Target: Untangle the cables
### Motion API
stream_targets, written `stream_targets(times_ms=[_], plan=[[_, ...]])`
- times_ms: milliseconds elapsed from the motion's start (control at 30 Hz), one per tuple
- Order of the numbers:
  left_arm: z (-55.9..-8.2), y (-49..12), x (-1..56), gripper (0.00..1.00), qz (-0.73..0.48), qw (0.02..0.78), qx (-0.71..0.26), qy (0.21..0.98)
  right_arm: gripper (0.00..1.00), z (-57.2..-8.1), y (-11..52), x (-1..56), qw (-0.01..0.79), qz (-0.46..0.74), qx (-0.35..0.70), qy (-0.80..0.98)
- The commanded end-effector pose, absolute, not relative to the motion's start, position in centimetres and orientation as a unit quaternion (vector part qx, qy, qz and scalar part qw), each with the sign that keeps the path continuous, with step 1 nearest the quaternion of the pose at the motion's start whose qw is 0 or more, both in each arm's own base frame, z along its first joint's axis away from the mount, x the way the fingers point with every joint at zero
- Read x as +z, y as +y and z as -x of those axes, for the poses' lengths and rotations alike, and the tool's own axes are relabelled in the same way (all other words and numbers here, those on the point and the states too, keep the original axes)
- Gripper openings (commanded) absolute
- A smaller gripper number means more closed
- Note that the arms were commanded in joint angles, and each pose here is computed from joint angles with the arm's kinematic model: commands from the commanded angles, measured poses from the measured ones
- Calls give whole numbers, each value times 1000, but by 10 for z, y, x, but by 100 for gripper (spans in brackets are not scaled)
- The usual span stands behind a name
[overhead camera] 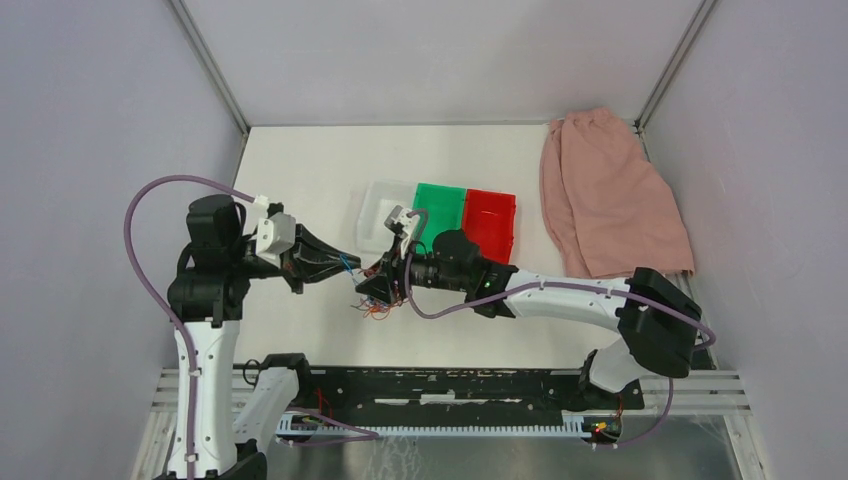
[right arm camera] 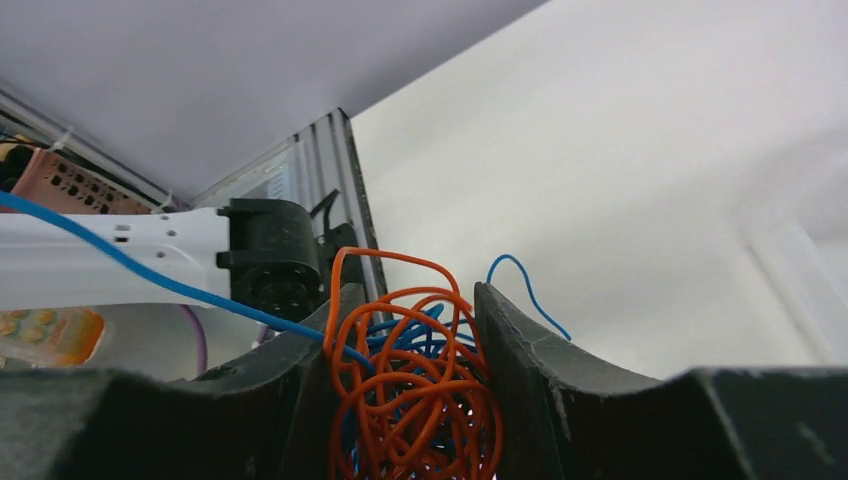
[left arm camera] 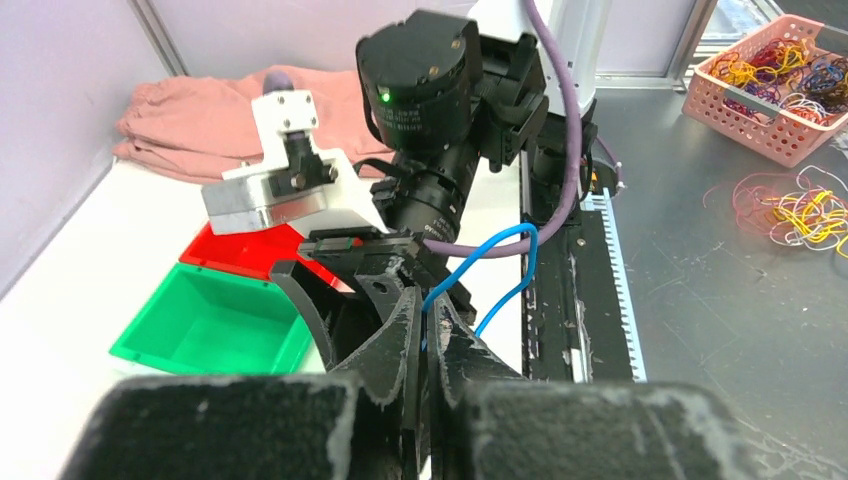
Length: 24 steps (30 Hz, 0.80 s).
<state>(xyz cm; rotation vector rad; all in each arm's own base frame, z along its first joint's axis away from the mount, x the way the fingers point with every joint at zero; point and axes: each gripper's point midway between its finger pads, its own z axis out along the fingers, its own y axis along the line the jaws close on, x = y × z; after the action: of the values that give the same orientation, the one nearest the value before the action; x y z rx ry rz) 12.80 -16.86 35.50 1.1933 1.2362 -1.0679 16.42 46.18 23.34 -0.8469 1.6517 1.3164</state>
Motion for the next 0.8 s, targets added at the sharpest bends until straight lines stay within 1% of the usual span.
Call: stream_targets(times_ms=[0,200,367,500,567,600,633,767], plan=[[-113,-171,384,3,-517,540,-451,487,49,-188,438,254,467,279,520,658],[-106,-171,388,3,-523,546,-444,481,48,-191,425,240,462,261,520,670],[-109,-170,404,3,-536,566,-414,470,52,-191,417,218,455,253,507,687],[-119,-168,428,3,-541,596,-370,464,54,-195,409,195,452,234,497,703],[-129,-166,445,3,-526,617,-350,468,55,-195,405,183,447,227,491,712],[-138,-164,456,3,-510,640,-332,470,56,-195,404,179,446,224,489,715],[-144,-162,476,3,-501,673,-305,451,55,-195,403,175,444,222,488,718],[-154,-154,519,3,-453,744,-261,416,56,-197,399,159,437,210,476,734]])
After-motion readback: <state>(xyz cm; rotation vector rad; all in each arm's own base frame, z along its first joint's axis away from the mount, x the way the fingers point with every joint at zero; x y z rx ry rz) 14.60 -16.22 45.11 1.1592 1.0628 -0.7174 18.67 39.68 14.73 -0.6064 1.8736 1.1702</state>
